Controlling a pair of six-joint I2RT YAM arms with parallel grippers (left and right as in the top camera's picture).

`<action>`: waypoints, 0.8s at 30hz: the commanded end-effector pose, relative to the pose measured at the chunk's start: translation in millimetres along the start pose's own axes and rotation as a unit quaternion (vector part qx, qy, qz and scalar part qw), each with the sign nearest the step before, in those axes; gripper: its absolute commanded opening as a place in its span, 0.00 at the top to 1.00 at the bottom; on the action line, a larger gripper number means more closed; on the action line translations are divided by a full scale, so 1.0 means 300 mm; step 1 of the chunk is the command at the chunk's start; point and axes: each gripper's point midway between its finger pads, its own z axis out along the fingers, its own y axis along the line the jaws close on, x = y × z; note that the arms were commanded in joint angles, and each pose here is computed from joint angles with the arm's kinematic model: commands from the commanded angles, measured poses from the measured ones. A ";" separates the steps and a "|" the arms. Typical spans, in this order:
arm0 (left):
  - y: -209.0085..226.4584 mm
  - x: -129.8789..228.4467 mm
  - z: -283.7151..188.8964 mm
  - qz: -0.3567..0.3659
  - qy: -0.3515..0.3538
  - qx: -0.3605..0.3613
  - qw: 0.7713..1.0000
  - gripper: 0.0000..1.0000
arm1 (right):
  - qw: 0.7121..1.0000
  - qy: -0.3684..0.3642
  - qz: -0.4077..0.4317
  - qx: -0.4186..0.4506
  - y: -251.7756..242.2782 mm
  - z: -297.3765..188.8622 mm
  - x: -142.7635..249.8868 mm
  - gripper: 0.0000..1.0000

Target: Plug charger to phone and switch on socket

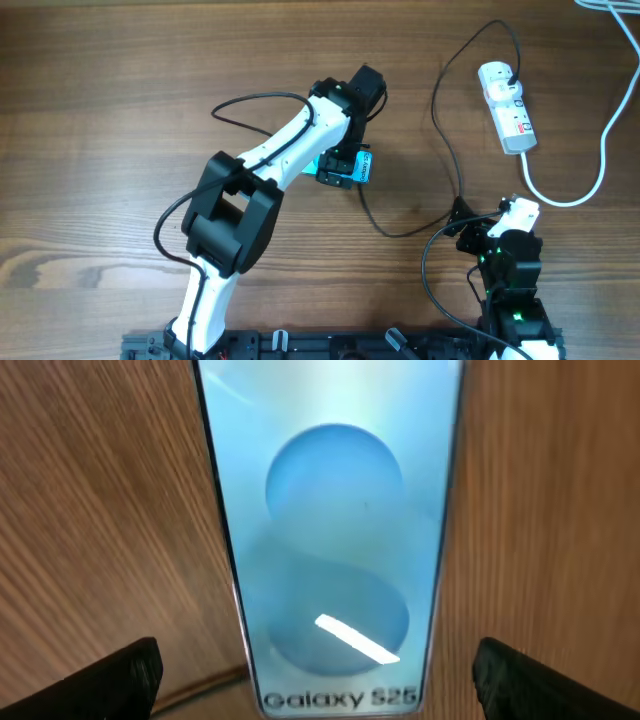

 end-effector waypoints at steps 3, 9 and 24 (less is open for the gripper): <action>0.003 -0.034 0.051 -0.034 -0.010 0.002 0.999 0.01 | 1.000 -0.011 0.005 0.004 0.003 -0.004 -0.029 0.00; -0.004 -0.060 0.081 -0.043 -0.013 -0.003 0.999 0.04 | 1.000 -0.010 0.005 0.004 0.003 -0.004 -0.029 0.00; 0.017 -0.061 0.143 -0.036 -0.010 -0.028 0.999 0.34 | 1.000 -0.011 0.005 0.004 0.003 -0.004 -0.029 0.00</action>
